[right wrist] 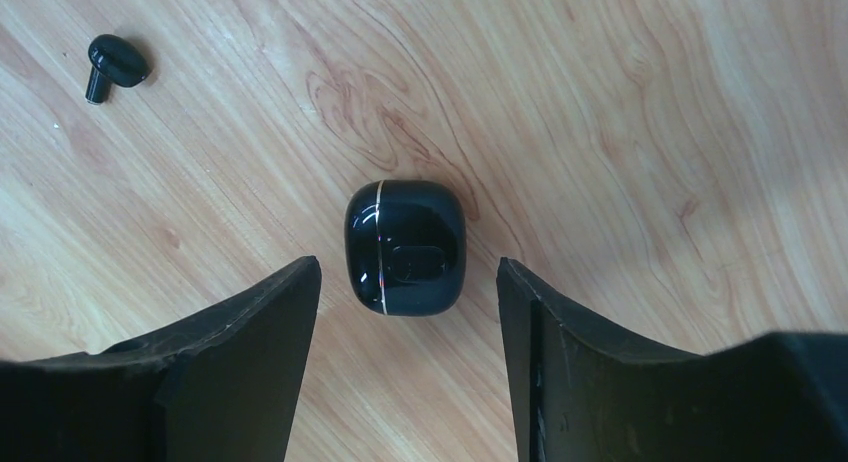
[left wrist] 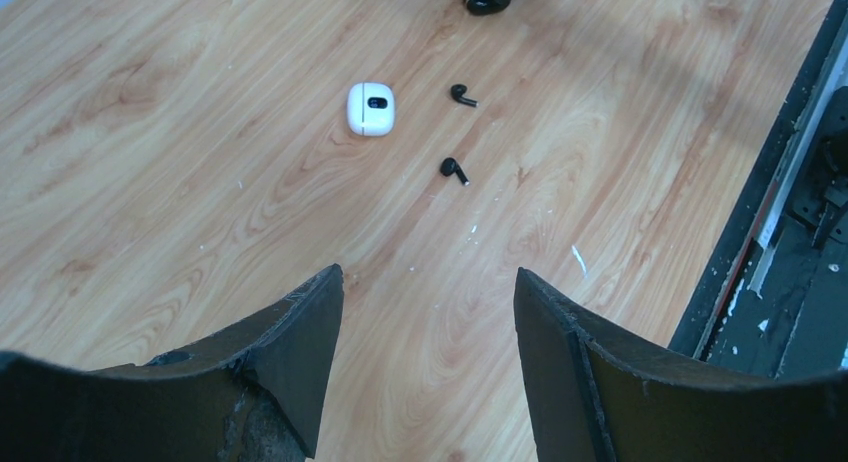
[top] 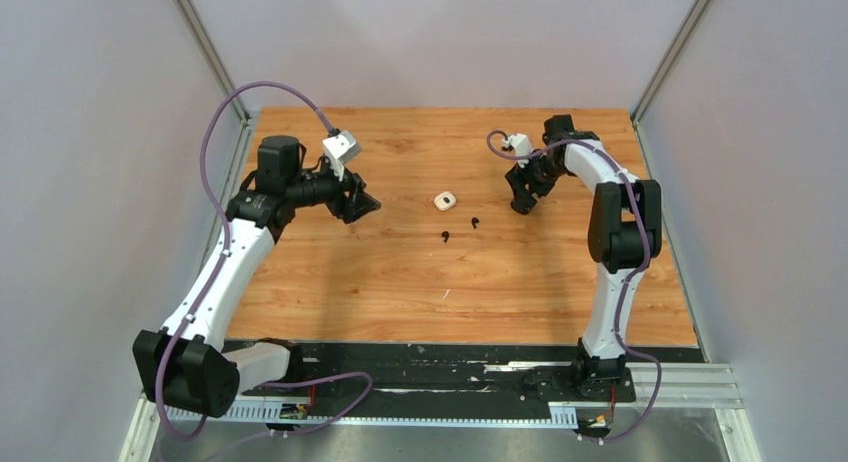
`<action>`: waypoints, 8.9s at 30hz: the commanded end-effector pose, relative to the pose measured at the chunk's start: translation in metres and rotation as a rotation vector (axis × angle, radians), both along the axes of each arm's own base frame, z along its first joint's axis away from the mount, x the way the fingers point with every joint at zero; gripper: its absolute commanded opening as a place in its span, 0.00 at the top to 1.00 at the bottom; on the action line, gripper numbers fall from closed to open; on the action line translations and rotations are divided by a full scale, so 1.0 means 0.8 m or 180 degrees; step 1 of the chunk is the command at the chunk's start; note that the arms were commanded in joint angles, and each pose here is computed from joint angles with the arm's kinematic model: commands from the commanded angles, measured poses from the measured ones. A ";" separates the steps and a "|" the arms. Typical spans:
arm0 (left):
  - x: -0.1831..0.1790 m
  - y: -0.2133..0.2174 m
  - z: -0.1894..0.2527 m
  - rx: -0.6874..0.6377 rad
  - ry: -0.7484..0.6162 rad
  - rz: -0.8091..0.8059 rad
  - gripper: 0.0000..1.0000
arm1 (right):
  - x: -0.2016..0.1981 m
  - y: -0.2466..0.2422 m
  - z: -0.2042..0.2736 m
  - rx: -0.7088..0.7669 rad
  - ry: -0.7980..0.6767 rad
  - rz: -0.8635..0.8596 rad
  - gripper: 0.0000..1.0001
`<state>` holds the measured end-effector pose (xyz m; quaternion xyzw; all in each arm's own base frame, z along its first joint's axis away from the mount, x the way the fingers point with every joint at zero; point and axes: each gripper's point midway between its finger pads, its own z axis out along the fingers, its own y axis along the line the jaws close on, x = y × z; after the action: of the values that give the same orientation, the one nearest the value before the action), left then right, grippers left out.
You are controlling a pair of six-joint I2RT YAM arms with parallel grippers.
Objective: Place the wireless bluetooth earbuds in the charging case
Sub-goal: Pick up the charging case at the center of the board.
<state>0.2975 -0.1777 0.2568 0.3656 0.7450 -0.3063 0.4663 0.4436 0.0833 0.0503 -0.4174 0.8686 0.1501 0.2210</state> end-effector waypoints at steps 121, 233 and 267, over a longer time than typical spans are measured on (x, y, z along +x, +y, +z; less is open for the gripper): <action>0.026 0.007 -0.008 0.0093 0.0287 0.0347 0.30 | -0.129 0.188 -0.017 0.0318 -0.0651 0.3443 0.30; 0.091 -0.105 0.140 -0.1777 0.0007 -0.0427 1.00 | -0.105 0.362 0.389 0.1909 -0.3198 0.1594 0.31; 0.057 -0.100 0.128 -0.1575 0.0190 -0.0872 0.53 | -0.096 0.330 0.362 0.1279 -0.3283 0.1830 0.78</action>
<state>0.3447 -0.2612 0.3337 0.3209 0.6220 -0.5587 0.4450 0.3624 0.3485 0.3191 -0.6294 0.4558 0.1441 0.6126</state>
